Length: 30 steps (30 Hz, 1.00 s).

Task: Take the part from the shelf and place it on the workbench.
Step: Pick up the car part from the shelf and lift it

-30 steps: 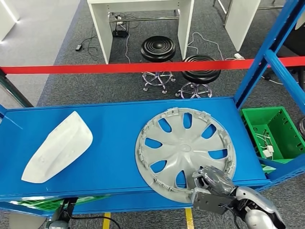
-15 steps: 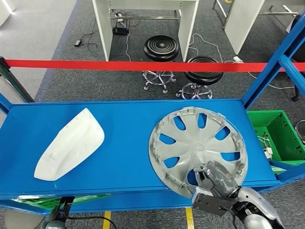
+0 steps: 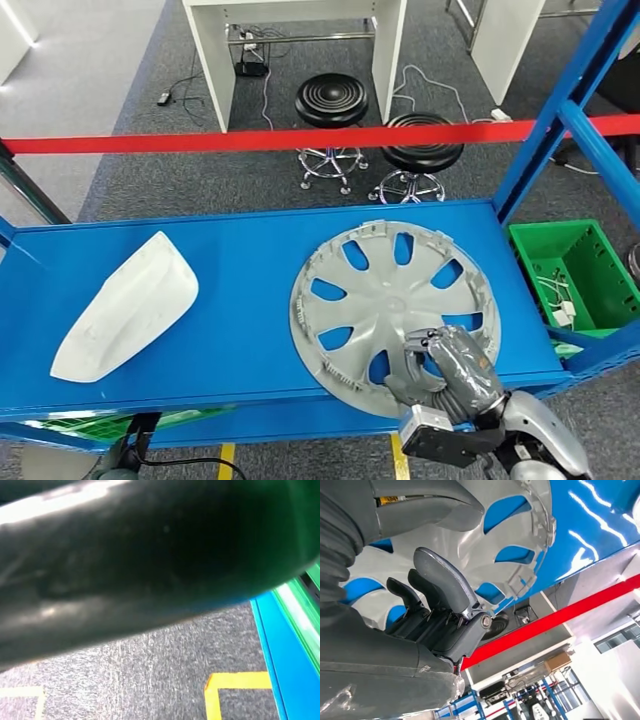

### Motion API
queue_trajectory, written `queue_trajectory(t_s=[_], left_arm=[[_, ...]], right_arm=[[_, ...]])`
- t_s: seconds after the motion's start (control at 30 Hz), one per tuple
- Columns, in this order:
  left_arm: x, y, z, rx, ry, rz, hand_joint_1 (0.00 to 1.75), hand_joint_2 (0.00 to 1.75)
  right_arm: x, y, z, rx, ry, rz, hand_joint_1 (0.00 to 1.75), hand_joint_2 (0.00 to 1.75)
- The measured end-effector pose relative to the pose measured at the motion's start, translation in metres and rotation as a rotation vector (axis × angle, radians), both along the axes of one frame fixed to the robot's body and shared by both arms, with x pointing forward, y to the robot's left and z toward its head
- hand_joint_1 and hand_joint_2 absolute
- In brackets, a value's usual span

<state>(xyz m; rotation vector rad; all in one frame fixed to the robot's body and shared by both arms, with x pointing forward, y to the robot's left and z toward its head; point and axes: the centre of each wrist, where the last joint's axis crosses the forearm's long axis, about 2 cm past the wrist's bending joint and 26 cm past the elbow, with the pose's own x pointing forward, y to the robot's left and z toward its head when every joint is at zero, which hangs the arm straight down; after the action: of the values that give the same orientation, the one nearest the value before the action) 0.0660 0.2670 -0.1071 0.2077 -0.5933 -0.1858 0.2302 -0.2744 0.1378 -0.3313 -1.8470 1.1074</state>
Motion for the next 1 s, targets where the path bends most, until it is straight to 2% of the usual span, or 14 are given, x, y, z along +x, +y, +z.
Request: queue_trajectory(t_s=[0.03, 0.1, 0.13, 0.17, 1.0], left_arm=[[-0.001, 0.001, 0.000, 0.002, 0.002, 0.000, 0.00, 0.00], [-0.003, 0.003, -0.001, 0.005, 0.006, 0.000, 0.00, 0.00], [-0.003, 0.003, -0.001, 0.006, 0.007, 0.000, 0.00, 0.00], [-0.003, 0.004, -0.001, 0.008, 0.007, 0.000, 0.00, 0.00], [-0.005, 0.006, -0.001, 0.016, 0.012, 0.001, 0.00, 0.00]], right_arm=[[-0.001, 0.001, 0.000, 0.003, 0.001, 0.000, 1.29, 1.75], [-0.003, 0.001, -0.002, 0.006, 0.007, 0.000, 0.42, 1.75], [-0.004, 0.002, -0.002, 0.007, 0.010, -0.001, 0.06, 1.75], [-0.004, 0.002, -0.002, 0.007, 0.013, -0.002, 0.00, 1.75], [-0.014, 0.005, -0.011, -0.018, 0.086, -0.011, 0.00, 1.75]])
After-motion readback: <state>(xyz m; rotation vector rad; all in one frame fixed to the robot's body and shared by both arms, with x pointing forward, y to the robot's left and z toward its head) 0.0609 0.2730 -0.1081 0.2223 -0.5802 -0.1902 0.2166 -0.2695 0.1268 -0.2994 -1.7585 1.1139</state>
